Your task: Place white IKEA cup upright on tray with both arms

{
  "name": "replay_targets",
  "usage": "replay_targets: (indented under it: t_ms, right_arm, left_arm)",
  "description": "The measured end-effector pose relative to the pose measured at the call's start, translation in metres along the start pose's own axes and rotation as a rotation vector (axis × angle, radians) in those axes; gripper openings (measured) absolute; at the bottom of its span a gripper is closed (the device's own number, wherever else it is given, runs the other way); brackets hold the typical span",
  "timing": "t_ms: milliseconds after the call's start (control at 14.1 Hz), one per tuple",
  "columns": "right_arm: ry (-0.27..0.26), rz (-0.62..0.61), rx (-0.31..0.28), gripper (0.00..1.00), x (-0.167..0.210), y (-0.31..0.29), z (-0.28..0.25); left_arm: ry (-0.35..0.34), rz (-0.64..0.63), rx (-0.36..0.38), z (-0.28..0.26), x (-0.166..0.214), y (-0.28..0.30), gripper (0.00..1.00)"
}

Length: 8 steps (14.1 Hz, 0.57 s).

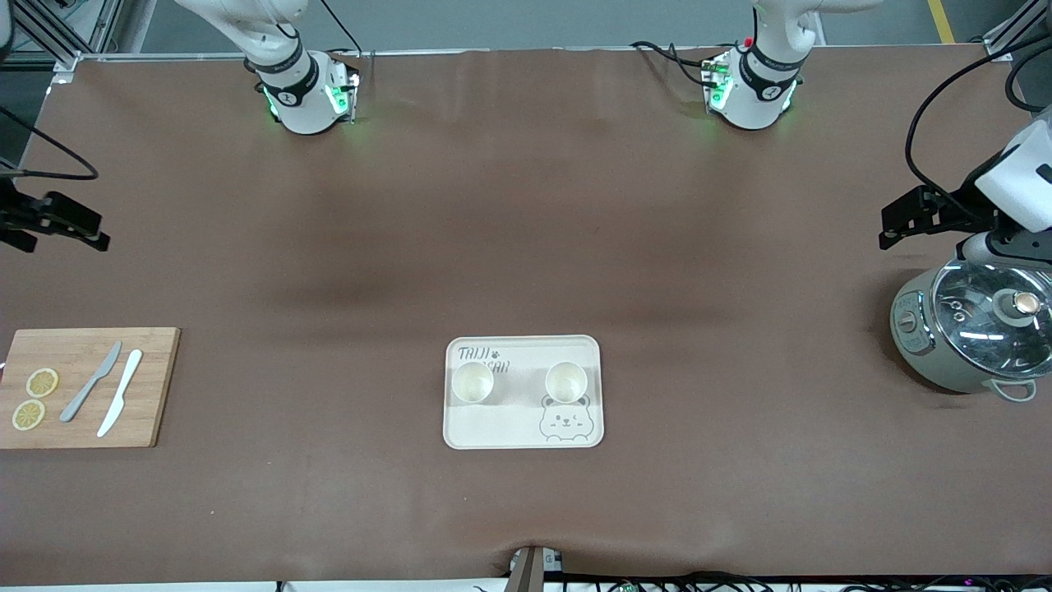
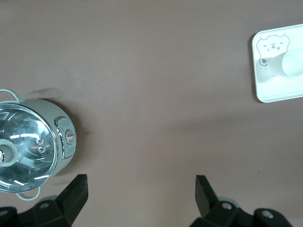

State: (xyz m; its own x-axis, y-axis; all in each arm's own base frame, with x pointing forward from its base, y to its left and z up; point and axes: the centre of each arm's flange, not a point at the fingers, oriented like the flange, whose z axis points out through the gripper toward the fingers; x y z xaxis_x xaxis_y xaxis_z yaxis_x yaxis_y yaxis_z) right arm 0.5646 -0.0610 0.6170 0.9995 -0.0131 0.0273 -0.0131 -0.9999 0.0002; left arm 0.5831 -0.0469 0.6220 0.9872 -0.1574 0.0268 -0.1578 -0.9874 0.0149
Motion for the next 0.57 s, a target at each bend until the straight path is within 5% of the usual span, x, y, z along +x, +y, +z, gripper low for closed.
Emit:
replay_targets:
  t_ms: [566]
  right_arm:
    - [-0.014,0.004,0.002,1.00,-0.0020,0.0033,-0.0015]
  left_arm:
    - [-0.001,0.000,0.000,0.0003,0.0000,0.0000,1.00]
